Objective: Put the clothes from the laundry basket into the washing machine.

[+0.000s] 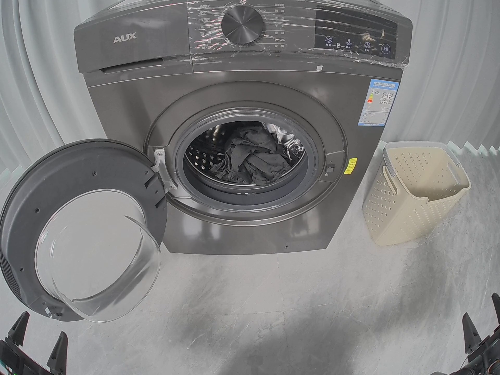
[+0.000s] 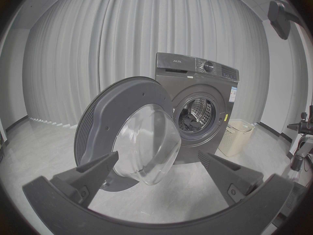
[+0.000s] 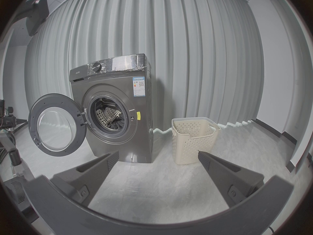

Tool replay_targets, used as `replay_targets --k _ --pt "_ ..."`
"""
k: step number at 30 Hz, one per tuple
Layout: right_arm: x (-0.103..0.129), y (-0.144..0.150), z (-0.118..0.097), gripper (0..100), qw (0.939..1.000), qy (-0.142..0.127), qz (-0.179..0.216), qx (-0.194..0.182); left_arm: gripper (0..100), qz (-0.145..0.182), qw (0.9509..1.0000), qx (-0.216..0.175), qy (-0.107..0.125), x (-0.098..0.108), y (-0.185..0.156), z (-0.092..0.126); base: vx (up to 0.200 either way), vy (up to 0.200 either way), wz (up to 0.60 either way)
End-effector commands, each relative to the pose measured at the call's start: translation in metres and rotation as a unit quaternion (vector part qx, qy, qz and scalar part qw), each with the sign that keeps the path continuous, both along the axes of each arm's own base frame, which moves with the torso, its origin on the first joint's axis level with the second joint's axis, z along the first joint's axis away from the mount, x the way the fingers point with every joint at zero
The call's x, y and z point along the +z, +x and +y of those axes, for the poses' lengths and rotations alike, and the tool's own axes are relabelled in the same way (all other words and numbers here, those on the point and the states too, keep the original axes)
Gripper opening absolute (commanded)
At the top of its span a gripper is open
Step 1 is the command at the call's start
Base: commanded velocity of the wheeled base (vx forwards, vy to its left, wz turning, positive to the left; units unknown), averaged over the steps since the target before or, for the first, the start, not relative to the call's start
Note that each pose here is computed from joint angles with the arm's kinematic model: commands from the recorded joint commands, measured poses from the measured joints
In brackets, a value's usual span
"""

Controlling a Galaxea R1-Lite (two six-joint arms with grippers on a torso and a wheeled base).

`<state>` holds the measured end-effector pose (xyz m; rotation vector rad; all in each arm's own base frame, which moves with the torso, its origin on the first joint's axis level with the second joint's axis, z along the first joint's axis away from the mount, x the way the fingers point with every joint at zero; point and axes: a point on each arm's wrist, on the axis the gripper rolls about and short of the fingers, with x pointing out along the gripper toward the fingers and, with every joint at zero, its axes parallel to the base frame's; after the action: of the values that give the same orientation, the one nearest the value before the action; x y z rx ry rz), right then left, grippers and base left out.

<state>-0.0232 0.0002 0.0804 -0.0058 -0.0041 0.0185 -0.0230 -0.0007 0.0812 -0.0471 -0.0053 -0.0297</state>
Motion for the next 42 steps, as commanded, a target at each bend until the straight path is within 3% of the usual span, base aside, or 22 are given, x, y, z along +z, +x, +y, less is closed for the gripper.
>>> replay_targets --k 1,4,7,10,12,35,42 --pt "-0.0051 0.0004 0.0000 100 1.0000 0.000 0.003 0.000 100 -0.011 0.9998 0.002 0.016 0.0004 -0.0014 0.0000 0.000 0.000 0.00" --pt "-0.0051 0.0004 0.0000 100 1.0000 0.000 0.003 0.000 100 -0.009 0.9971 0.038 0.066 0.0020 -0.0021 0.0017 0.000 0.000 0.00" --pt "-0.0051 0.0004 0.0000 100 1.0000 0.000 0.003 0.000 100 -0.008 0.9977 0.061 0.029 0.0010 -0.0019 0.0027 0.000 0.000 0.00" --pt "-0.0051 0.0004 0.0000 100 1.0000 0.000 0.003 0.001 100 0.002 0.9997 0.025 0.005 -0.0051 0.0001 0.0011 0.000 0.000 0.00" --pt "-0.0051 0.0004 0.0000 100 1.0000 0.000 0.003 0.000 100 0.003 0.9999 0.008 0.011 -0.0057 0.0001 0.0004 0.000 0.000 0.00" --pt "-0.0051 0.0004 0.0000 100 1.0000 0.000 0.003 0.000 100 0.004 0.9997 0.018 0.017 -0.0059 0.0002 0.0007 0.000 0.026 0.00" --pt "-0.0051 0.0004 0.0000 100 1.0000 0.000 0.003 0.000 100 0.004 0.9997 0.018 0.015 -0.0059 0.0002 0.0008 -0.171 0.000 0.00"
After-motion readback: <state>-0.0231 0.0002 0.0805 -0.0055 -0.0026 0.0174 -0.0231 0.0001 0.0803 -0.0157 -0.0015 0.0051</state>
